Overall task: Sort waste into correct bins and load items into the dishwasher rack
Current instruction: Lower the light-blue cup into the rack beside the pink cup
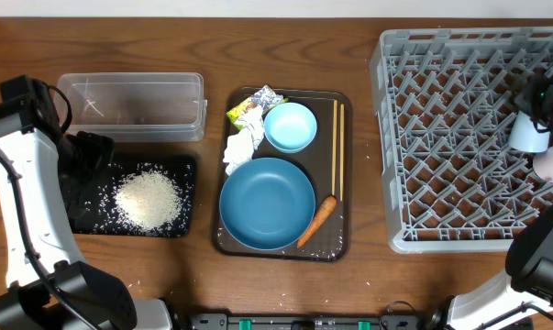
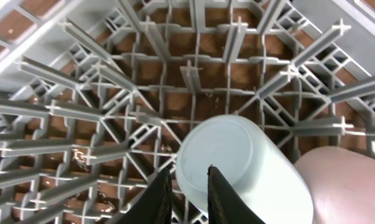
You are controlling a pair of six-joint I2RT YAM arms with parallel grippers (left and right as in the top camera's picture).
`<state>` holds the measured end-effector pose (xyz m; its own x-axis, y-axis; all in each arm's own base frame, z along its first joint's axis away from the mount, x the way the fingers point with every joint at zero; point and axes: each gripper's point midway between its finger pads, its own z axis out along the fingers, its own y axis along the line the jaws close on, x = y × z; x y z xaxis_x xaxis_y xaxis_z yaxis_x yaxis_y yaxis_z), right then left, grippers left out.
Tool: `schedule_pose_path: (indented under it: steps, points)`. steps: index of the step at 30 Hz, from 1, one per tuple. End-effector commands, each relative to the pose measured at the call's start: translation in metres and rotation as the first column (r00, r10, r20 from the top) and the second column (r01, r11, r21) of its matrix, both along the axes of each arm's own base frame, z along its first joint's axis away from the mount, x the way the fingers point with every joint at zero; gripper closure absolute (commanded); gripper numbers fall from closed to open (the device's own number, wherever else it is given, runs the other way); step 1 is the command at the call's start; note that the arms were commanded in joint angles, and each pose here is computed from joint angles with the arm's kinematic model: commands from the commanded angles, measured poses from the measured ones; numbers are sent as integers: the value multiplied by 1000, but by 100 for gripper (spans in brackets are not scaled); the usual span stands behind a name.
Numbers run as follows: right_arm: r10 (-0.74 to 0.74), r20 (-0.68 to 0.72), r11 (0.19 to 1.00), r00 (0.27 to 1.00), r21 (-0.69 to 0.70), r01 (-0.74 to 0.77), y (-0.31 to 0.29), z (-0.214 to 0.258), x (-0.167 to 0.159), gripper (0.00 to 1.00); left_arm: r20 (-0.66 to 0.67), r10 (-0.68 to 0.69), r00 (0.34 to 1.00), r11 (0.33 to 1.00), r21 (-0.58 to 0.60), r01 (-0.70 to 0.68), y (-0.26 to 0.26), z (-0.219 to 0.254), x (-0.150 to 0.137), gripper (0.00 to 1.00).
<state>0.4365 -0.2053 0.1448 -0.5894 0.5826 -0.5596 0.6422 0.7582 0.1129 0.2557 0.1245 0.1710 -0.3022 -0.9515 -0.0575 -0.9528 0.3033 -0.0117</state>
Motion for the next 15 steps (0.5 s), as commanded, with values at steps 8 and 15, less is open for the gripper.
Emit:
schedule_pose_path:
  steps: [8,15]
  points:
    - [-1,-125,995,992,-100,-12,-13,-9,-20,82,-5,13,1000,1000,3,-13,2,0,1,1]
    - [-14,-119,993,993,-120,-1,-14,5,-26,85,-5,13,1000,1000,3,-13,2,0,1,1]
